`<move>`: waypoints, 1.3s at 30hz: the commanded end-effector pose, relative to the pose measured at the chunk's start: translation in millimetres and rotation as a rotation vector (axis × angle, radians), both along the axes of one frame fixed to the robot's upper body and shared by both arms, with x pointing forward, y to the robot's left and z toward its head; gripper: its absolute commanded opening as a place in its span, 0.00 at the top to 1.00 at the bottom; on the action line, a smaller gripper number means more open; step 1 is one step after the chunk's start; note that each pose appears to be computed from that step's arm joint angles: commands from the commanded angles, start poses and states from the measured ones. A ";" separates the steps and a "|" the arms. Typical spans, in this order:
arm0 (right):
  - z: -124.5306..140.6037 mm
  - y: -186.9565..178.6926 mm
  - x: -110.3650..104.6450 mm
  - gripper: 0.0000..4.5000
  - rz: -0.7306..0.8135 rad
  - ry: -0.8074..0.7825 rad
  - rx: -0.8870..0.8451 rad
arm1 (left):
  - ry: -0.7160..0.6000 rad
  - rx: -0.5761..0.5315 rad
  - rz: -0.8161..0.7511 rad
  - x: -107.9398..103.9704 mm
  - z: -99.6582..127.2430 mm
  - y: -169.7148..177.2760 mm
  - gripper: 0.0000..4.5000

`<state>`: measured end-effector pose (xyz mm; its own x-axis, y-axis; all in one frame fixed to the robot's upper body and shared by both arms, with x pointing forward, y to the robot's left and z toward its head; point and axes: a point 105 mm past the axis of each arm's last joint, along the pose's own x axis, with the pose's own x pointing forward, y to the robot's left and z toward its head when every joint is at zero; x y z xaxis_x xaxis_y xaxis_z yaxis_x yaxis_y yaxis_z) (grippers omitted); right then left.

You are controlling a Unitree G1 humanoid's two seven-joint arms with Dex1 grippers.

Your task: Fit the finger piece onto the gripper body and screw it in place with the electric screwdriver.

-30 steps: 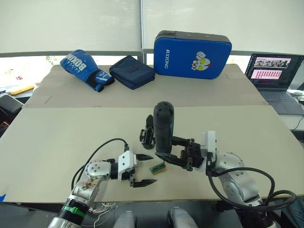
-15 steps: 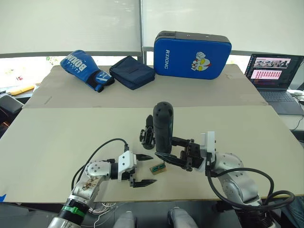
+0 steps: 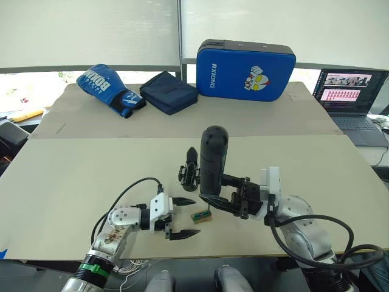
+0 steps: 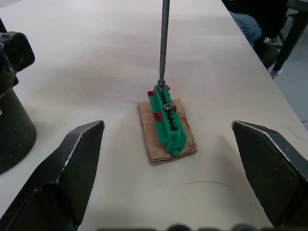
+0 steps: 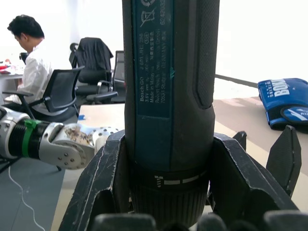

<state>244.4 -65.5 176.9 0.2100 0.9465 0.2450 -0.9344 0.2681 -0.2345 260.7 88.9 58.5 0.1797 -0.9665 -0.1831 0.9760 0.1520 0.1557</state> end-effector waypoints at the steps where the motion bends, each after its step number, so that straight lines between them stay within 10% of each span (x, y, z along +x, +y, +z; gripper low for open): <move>1: 24.6 -2.0 -7.9 0.58 0.017 -0.080 0.053 | 0.043 0.009 -0.004 -5.4 -8.3 8.0 0.00; 23: 96.0 -30.0 4.5 0.58 -0.059 -0.154 0.131 | -0.014 -0.231 0.084 4.8 81.1 61.1 0.00; 39: 118.8 -14.5 37.4 0.58 -0.039 -0.159 0.190 | -0.019 -0.291 0.279 37.8 96.1 79.9 0.00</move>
<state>287.5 -83.8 275.4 0.2371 0.8840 0.4029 -0.9018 0.3545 -0.2471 294.7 163.3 143.5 0.4303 -0.9002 0.0667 0.8995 0.4338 0.0523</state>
